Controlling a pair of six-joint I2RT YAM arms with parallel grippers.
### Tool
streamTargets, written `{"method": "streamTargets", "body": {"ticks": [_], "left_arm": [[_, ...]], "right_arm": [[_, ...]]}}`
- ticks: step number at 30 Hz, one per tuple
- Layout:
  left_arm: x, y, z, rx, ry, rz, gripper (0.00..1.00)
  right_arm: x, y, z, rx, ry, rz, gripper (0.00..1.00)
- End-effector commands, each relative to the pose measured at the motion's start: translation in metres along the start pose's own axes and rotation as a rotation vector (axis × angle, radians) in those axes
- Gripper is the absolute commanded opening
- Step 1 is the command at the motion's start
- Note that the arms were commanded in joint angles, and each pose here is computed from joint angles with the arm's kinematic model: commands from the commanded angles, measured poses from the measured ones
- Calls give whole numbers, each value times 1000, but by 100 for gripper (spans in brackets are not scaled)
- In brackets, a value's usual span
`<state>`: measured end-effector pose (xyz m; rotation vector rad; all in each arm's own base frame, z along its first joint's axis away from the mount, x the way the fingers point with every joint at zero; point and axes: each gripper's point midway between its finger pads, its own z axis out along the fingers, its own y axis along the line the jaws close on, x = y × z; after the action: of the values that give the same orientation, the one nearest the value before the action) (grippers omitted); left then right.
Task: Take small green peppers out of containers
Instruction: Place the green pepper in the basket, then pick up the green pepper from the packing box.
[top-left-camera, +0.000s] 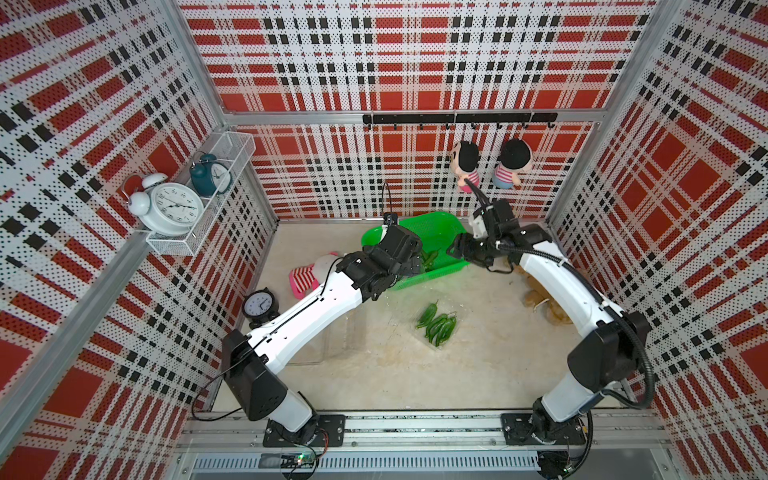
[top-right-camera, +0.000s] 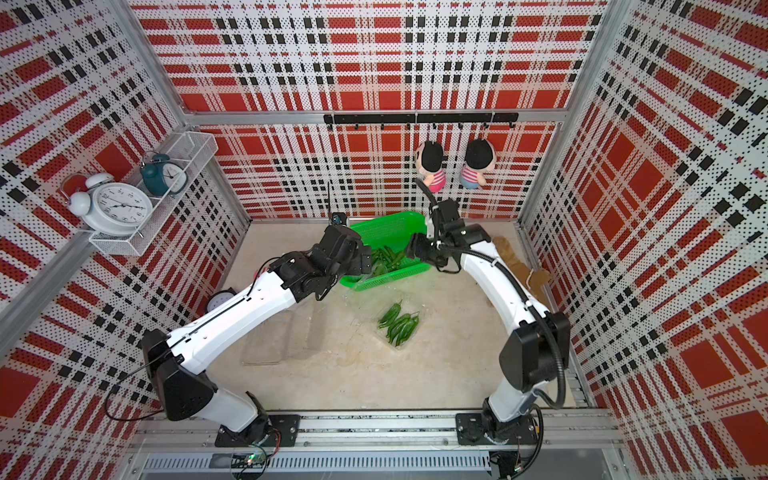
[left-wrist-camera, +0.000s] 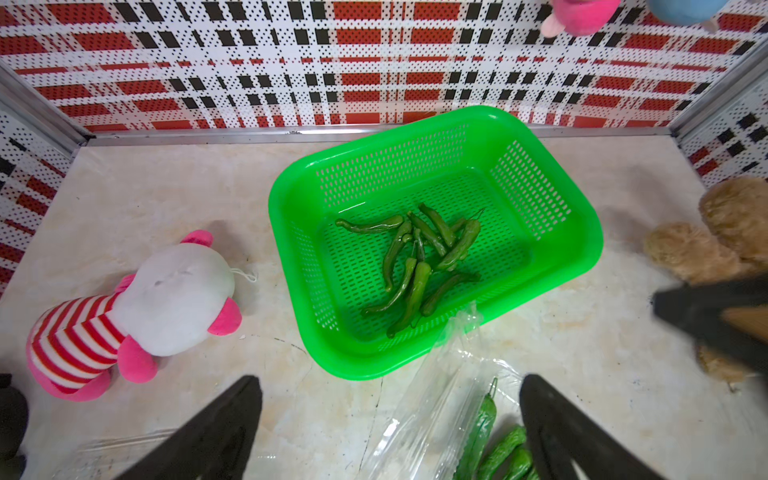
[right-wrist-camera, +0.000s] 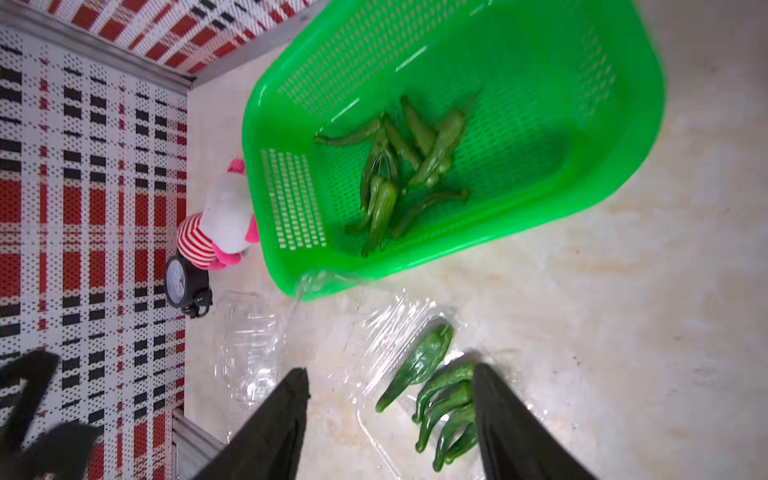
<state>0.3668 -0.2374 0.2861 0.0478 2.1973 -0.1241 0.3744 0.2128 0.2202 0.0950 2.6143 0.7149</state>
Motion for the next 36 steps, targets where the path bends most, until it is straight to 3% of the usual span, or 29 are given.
{"method": "streamTargets", "body": {"ticks": [1,7,18,26,36], "left_arm": [[-4,-9,5,37,-2,-23,100],[5,-17,3,102,22,-55,100],[64,-60,-5,418,228,-170,96],[94,-58,-8,465,316,-211,97],[104,-58,-11,477,357,-212,97]], "right_arm": [[60,-13,38,27,140,67,63],[106,-21,81,26,217,97,57],[120,-41,127,68,256,112,53],[114,-44,141,89,232,95,50],[119,-48,158,124,227,74,43]]}}
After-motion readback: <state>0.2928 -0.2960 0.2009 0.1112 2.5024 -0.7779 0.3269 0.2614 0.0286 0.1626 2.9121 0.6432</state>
